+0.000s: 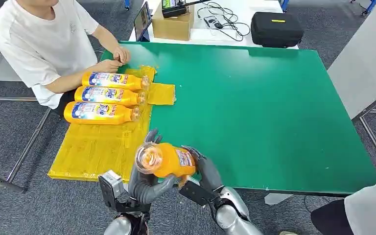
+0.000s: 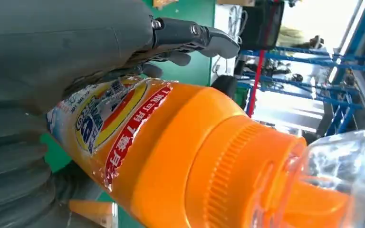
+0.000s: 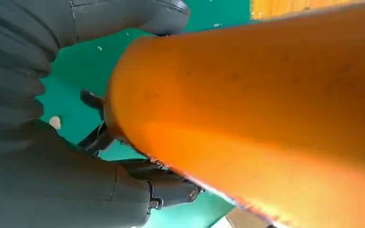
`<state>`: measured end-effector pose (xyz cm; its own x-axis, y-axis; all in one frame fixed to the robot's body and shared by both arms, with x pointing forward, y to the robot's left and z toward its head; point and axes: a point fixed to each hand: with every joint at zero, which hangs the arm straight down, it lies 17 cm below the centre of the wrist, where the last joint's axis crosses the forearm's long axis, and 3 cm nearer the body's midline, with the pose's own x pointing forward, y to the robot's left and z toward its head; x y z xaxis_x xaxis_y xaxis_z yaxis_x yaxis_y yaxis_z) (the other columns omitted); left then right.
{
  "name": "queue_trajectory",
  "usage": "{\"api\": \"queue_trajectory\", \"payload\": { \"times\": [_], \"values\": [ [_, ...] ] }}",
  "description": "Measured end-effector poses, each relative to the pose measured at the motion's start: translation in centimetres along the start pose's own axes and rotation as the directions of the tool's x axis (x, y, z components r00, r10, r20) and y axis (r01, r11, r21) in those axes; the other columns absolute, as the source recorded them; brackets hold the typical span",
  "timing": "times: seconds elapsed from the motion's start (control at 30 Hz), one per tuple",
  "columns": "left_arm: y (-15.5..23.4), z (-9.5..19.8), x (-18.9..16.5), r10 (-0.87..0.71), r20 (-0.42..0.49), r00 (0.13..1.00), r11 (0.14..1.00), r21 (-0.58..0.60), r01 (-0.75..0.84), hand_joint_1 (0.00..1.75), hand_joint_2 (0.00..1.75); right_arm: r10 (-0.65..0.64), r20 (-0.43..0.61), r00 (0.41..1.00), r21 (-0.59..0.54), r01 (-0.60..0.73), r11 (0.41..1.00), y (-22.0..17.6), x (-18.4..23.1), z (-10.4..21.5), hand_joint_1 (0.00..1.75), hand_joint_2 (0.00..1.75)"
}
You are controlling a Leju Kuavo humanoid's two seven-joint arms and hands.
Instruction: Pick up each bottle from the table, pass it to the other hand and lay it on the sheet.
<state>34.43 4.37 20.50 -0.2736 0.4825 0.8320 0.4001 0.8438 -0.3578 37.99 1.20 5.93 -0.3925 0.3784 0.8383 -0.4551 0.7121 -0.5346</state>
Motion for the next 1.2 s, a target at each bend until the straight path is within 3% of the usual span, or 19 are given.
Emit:
{"api": "queue_trajectory", "payload": {
  "times": [0.2, 0.57, 0.77, 0.8, 0.83, 1.03, 1.1, 1.2],
  "values": [
    [-0.3, 0.0, -0.6, -0.049, -0.014, 0.999, 0.999, 0.002, 0.049, 0.0, 1.75, 0.006, 0.006, 1.0, 0.001, -0.006, 1.0, 0.0, 0.1, 0.0, 1.75, 1.75],
    [-0.8, -0.1, -0.4, -0.203, 0.06, 0.977, 0.979, 0.002, 0.203, 0.0, 1.75, 0.01, 0.017, 1.0, 0.026, -0.01, 1.0, 0.6, 0.5, -0.1, 1.75, 1.75],
    [-0.8, -0.2, -0.8, -0.214, 0.053, 0.975, 0.977, 0.004, 0.214, 0.0, 1.75, 0.026, 0.013, 1.0, 0.027, -0.027, 0.999, 0.6, 0.4, -0.2, 1.75, 1.75],
    [-0.8, -0.2, -0.9, -0.213, 0.052, 0.976, 0.977, 0.003, 0.214, 0.49, 1.75, 0.027, 0.013, 1.0, 0.027, -0.028, 0.999, 0.6, 0.4, -0.2, 1.75, 1.75],
    [-0.8, -0.2, -0.9, -0.213, 0.051, 0.976, 0.977, 0.003, 0.213, 1.71, 1.75, 0.028, 0.012, 1.0, 0.027, -0.028, 0.999, 0.6, 0.4, -0.2, 1.75, 1.75],
    [-0.7, -0.4, -1.5, -0.186, 0.02, 0.982, 0.983, 0.006, 0.186, 1.75, 1.75, 0.032, 0.012, 0.999, 0.018, -0.032, 0.999, 0.4, 0.4, -0.2, 1.75, 1.75],
    [-0.6, -0.5, -1.7, -0.173, 0.008, 0.985, 0.985, 0.009, 0.173, 1.75, 1.75, 0.032, 0.011, 0.999, 0.016, -0.032, 0.999, 0.4, 0.4, -0.2, 1.47, 1.75],
    [-0.4, -0.6, -1.9, -0.144, -0.012, 0.989, 0.989, 0.014, 0.144, 1.75, 1.75, 0.031, 0.006, 1.0, 0.014, -0.031, 0.999, 0.3, 0.2, -0.1, 1.29, 1.75]
  ]
}}
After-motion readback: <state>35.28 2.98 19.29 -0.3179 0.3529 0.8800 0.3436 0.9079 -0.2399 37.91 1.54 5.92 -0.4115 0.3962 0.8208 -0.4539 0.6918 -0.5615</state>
